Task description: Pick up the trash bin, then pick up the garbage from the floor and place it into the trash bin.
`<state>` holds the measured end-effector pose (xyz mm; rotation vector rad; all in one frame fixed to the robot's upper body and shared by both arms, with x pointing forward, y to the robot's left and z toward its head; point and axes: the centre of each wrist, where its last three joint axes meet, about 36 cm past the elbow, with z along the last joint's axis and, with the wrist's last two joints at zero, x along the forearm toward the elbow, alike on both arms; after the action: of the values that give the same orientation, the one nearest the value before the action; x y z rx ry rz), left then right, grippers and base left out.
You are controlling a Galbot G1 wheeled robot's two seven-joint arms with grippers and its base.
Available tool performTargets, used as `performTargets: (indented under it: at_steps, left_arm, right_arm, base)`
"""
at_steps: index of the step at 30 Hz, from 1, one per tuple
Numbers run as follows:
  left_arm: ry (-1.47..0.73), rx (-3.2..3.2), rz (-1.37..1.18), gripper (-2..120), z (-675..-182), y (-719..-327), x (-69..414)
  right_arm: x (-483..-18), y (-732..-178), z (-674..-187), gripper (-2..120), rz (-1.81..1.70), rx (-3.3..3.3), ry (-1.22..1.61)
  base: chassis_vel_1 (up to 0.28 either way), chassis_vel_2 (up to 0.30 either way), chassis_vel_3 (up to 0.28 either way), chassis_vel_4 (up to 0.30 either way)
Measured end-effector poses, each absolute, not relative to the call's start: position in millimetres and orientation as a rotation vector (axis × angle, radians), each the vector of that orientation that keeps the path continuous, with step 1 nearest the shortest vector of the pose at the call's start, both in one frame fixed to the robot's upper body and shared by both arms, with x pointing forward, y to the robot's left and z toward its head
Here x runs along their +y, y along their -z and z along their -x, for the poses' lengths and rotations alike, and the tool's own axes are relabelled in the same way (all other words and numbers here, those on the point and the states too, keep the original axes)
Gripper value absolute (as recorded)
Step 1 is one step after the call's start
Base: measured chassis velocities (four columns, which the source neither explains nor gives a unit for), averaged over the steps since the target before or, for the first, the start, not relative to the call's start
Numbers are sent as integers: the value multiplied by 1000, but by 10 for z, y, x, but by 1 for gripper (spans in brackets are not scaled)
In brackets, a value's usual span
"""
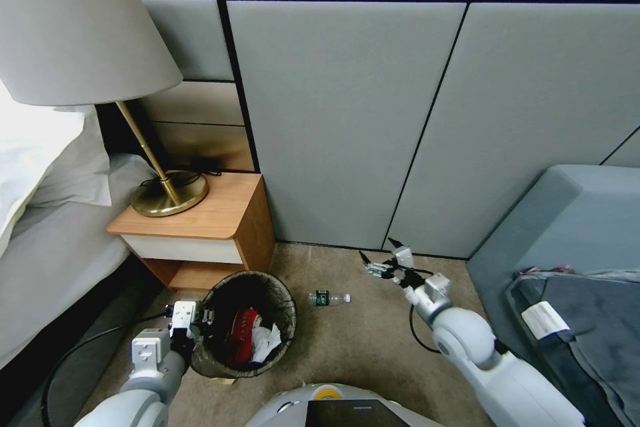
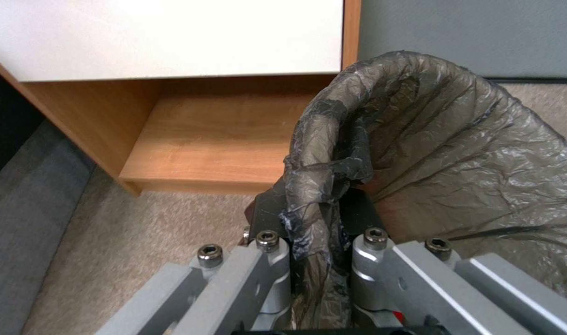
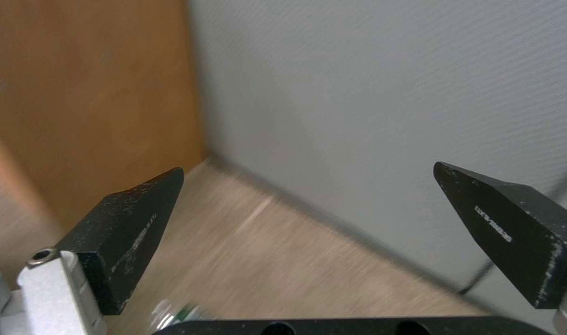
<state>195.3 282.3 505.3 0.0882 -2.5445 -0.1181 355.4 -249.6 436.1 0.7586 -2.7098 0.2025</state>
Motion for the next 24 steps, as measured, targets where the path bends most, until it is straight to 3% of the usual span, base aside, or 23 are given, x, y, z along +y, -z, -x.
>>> performTargets:
  at_steps: [13, 24]
  left_arm:
    - [111, -2552, -99, 6, -1967, -5061, 2827]
    - [89, -2545, -96, 6, -1964, -5059, 2825]
  right_arm:
    - [-2815, -4135, -4358, 100, -1099, -2415, -245]
    - [-2705, -3747, -4851, 100, -1227, -2253, -328]
  base:
    - [0, 0, 0, 0]
    - [0, 0, 0, 0]
